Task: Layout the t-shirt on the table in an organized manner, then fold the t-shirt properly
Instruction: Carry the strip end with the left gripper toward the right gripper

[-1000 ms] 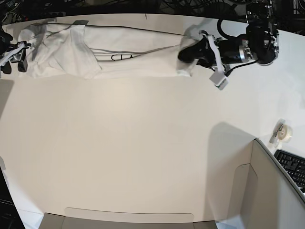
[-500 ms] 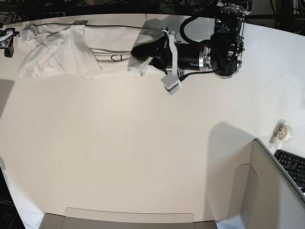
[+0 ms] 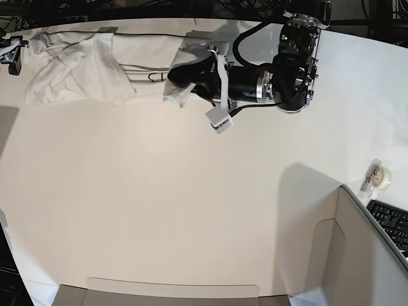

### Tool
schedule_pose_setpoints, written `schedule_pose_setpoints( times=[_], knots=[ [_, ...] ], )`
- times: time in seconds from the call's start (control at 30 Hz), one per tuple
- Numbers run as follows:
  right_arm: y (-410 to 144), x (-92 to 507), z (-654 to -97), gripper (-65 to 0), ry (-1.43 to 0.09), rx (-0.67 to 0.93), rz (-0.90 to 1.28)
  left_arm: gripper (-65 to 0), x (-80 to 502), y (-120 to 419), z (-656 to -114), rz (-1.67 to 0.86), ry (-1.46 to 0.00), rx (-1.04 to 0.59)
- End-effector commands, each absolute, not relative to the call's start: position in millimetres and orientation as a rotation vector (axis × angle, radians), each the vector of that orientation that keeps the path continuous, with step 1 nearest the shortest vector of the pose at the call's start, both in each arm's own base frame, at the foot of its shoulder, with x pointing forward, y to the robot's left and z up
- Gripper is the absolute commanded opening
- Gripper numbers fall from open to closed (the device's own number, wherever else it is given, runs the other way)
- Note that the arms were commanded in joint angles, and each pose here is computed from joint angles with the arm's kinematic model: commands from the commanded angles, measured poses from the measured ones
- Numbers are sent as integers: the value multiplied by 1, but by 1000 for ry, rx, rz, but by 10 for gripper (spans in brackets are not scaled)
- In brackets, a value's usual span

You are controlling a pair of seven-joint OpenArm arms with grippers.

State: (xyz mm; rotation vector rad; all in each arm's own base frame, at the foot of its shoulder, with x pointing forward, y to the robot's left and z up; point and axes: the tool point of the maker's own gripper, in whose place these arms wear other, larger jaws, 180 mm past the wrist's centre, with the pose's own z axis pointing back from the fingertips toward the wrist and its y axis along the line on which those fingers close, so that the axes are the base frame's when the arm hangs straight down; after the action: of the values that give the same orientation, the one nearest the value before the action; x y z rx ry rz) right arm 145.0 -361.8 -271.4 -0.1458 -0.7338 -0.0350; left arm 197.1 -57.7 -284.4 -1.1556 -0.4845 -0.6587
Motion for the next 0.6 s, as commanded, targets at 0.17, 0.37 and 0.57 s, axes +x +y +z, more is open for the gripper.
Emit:
schedule_pose_setpoints(
  times=[0.17, 0.37, 0.57],
  knots=[
    [-371, 144, -277, -308, -732, -129, -64, -650, 192, -88, -270, -811, -499, -1157],
    [-375, 140, -287, -308, -714, -106, -96, -650, 171, -114, -271, -982, -449, -1139],
    [-375, 140, -287, -308, -714, -106, -96, -650, 170, -127, -270, -1048, -473, -1100]
  ],
)
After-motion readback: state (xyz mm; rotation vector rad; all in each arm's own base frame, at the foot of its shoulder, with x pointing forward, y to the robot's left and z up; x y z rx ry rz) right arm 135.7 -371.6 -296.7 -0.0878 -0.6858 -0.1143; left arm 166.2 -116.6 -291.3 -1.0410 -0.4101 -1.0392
